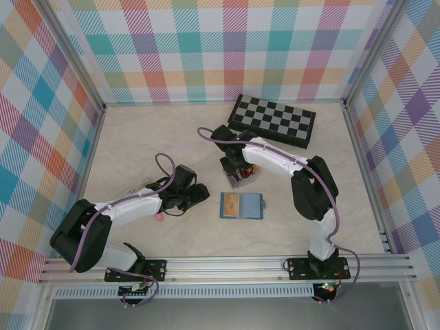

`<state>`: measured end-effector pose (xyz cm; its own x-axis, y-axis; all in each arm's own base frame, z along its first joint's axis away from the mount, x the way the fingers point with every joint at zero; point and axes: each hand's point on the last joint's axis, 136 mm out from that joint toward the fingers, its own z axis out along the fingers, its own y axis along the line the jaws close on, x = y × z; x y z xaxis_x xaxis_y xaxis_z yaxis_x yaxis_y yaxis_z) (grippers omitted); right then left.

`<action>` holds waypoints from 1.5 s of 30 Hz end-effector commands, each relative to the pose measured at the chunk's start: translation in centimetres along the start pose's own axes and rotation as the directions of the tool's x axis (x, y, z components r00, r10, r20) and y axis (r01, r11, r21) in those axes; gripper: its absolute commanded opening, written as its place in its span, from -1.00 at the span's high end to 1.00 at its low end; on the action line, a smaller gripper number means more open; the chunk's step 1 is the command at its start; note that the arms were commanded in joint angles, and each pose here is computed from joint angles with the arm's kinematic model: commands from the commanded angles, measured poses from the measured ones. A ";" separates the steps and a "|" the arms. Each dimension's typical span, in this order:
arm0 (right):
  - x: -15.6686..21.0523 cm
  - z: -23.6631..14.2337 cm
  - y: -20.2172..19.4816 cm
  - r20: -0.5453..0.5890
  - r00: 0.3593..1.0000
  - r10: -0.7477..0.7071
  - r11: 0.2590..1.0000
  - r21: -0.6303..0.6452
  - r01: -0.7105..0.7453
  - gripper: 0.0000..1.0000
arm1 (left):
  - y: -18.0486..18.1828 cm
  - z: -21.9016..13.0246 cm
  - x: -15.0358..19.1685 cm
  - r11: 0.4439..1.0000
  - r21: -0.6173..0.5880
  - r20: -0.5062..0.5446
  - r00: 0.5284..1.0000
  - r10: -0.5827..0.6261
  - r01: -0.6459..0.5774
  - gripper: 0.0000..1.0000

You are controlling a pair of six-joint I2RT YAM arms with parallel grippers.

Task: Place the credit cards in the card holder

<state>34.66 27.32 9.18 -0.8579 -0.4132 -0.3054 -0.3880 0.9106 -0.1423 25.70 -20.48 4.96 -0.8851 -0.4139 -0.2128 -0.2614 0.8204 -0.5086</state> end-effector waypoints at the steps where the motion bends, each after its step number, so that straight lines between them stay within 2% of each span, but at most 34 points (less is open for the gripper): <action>1: 0.3 1.1 -0.2 -0.022 0.999 -0.042 0.998 0.049 0.043 0.18 | -0.3 -0.1 -0.5 1.000 0.001 0.002 1.000 -0.006 0.006 -0.20; 7: 0.7 2.3 0.2 -0.047 0.997 -0.059 0.997 0.055 0.061 0.13 | -0.2 -0.1 -0.5 1.000 0.001 0.003 1.000 -0.007 0.007 -0.20; 11: 0.9 3.0 -0.6 -0.058 0.996 -0.072 0.987 0.138 0.080 0.12 | -0.2 -0.1 -0.5 1.000 0.001 0.002 1.000 -0.007 0.007 -0.20; 15: 0.1 2.0 -1.9 -0.021 0.996 -0.086 0.967 0.238 0.089 0.14 | -0.1 -0.2 -0.4 1.000 -0.002 0.002 1.000 -0.007 0.007 -0.20; 20: -0.9 0.5 -2.6 0.034 0.995 -0.089 0.963 0.257 0.078 0.18 | 0.0 -0.1 -0.4 1.000 -0.003 0.000 1.000 -0.007 0.007 -0.20; 29: -0.5 0.4 -3.6 0.027 0.996 -0.082 0.962 0.265 0.072 0.31 | 0.0 -0.1 -0.3 1.000 -0.003 -0.002 1.000 -0.008 0.008 -0.20; 37: -0.4 0.4 -3.6 0.027 0.997 -0.079 0.962 0.265 0.069 0.61 | -0.1 0.0 -0.3 1.000 -0.002 -0.005 1.000 -0.008 0.008 -0.20; 45: -0.5 -1.1 -3.4 0.043 0.997 -0.057 0.973 0.225 0.046 0.78 | 0.1 0.1 -0.2 1.000 -0.006 -0.007 1.000 -0.009 0.009 -0.20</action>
<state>36.40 25.25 8.52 -0.8173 -0.4856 -0.3102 -0.3621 0.8516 -0.3790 25.71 -20.49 4.96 -0.8850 -0.4140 -0.2130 -0.2612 0.8203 -0.5089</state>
